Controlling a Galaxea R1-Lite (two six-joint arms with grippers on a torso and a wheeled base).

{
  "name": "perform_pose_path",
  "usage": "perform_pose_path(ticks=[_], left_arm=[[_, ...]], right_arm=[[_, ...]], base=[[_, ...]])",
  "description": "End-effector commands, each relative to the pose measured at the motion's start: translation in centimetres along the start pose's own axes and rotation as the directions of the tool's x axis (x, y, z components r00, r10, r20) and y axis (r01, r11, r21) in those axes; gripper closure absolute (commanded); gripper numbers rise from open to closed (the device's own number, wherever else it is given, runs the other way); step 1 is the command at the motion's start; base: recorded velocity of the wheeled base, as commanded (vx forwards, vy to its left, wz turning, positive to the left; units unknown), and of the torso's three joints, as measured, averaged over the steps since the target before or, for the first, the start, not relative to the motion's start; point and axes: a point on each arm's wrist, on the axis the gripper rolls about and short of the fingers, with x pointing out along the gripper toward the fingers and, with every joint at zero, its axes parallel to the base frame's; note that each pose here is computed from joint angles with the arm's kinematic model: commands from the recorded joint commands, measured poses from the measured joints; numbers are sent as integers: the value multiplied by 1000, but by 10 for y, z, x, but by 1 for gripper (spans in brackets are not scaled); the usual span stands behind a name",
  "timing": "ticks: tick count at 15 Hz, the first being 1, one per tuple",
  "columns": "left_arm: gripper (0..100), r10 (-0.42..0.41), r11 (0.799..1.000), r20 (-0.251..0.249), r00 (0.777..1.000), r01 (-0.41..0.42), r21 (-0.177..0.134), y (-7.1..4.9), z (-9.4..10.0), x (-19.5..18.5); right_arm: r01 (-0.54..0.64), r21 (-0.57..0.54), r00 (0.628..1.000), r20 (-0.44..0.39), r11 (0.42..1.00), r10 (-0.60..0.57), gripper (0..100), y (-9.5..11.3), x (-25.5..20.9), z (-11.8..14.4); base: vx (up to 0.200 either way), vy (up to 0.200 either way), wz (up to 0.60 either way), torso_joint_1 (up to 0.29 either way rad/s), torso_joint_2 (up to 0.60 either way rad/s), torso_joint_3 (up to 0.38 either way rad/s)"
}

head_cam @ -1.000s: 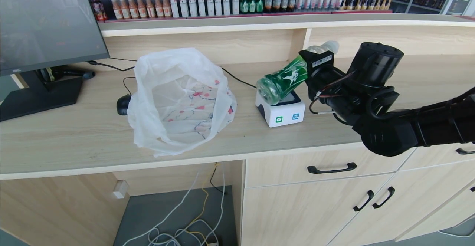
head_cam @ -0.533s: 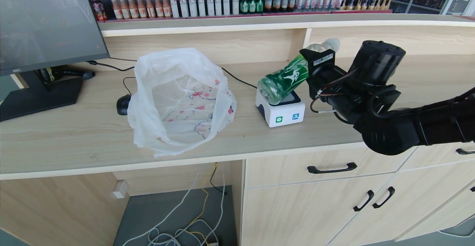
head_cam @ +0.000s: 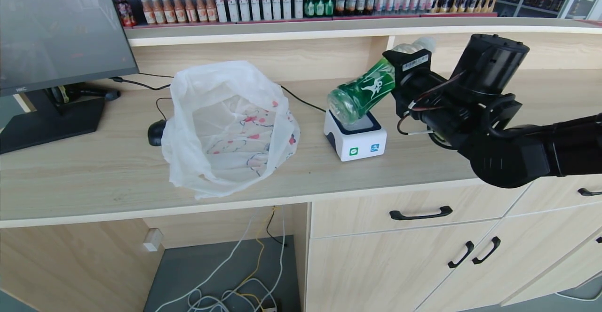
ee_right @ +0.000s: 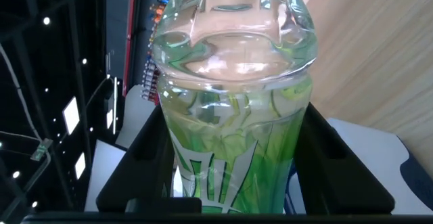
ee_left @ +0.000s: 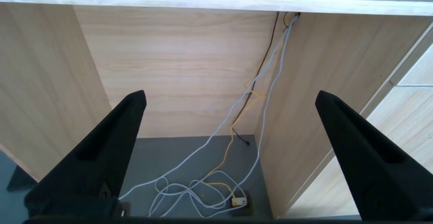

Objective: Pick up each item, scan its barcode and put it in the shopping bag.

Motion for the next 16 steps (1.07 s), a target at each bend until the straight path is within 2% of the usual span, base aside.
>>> perform_pose_path(ticks=[1, 5, 9, 13, 16], left_arm=[[0, 0, 1000, 2, 1000, 0, 0, 0, 0, 0], [0, 0, 1000, 1, 1000, 0, 0, 0, 0, 0], [0, 0, 1000, 1, 1000, 0, 0, 0, 0, 0], [0, 0, 1000, 1, 1000, 0, 0, 0, 0, 0], [0, 0, 1000, 1, 1000, 0, 0, 0, 0, 0]], right_arm=[[-37, -2, 999, 17, 999, 37, 100, 15, -4, 7], [-75, -52, 997, 8, 996, 75, 100, 39, -20, 0], [-89, -249, 994, 42, 964, 102, 100, 55, -29, 3], [-110, -426, 988, 55, 898, 147, 100, 78, -47, 9], [-46, -564, 986, 109, 824, 129, 100, 84, -53, 9]], base=[[0, 0, 0, 0, 0, 0], [0, 0, 0, 0, 0, 0], [0, 0, 0, 0, 0, 0], [0, 0, 0, 0, 0, 0], [0, 0, 0, 0, 0, 0]])
